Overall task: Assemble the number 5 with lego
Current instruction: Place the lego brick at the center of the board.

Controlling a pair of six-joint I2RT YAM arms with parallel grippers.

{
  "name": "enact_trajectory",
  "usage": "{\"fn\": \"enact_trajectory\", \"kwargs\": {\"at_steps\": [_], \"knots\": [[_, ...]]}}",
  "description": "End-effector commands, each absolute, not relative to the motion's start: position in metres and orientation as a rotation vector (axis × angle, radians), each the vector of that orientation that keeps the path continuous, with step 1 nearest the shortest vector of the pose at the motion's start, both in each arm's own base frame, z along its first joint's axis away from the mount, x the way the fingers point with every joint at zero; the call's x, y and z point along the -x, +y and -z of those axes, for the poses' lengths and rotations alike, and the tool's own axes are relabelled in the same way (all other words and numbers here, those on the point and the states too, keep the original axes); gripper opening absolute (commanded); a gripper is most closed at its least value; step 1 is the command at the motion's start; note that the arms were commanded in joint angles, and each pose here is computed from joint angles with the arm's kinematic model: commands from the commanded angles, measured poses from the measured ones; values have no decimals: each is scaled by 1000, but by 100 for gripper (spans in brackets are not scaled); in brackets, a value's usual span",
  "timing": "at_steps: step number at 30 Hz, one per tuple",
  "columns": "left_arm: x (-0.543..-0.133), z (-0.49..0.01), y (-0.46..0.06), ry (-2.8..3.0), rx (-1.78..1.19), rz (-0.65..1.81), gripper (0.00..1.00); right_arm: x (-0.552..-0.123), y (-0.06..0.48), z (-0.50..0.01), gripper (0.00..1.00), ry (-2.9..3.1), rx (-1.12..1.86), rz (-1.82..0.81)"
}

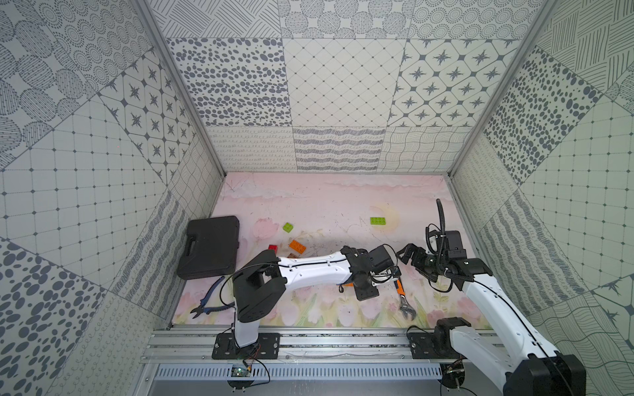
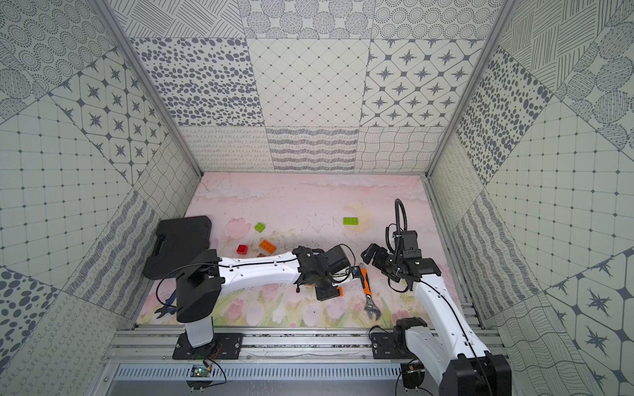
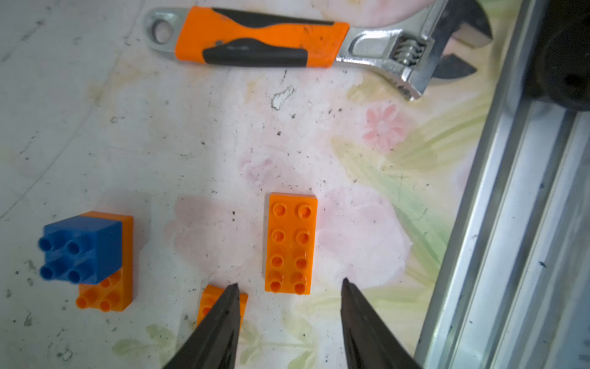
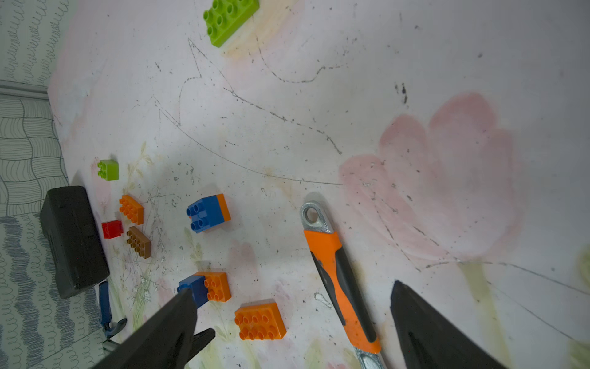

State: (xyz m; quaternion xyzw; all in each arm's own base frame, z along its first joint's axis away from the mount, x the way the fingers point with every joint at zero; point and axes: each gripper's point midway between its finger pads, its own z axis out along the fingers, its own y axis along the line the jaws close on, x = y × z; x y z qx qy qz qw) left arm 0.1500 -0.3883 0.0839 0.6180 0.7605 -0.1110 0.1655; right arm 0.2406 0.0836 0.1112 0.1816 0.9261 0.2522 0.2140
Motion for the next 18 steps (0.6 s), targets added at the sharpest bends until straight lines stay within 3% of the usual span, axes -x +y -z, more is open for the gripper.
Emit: {"fn": "enact_trajectory", "kwargs": {"at_steps": [1, 6, 11, 18], "knots": [[-179, -134, -381, 2158, -1278, 479, 54, -245, 100, -123, 96, 2547, -422, -784], [-203, -163, -344, 2115, -878, 570, 61, -236, 127, -118, 93, 2597, -264, -619], [-229, -171, -289, 2116, -438, 492, 76, -218, 158, -101, 89, 2661, -115, -474], [-234, -151, -244, 2198, -130, 560, 98, -191, 190, -81, 90, 2703, 32, -356]]}}
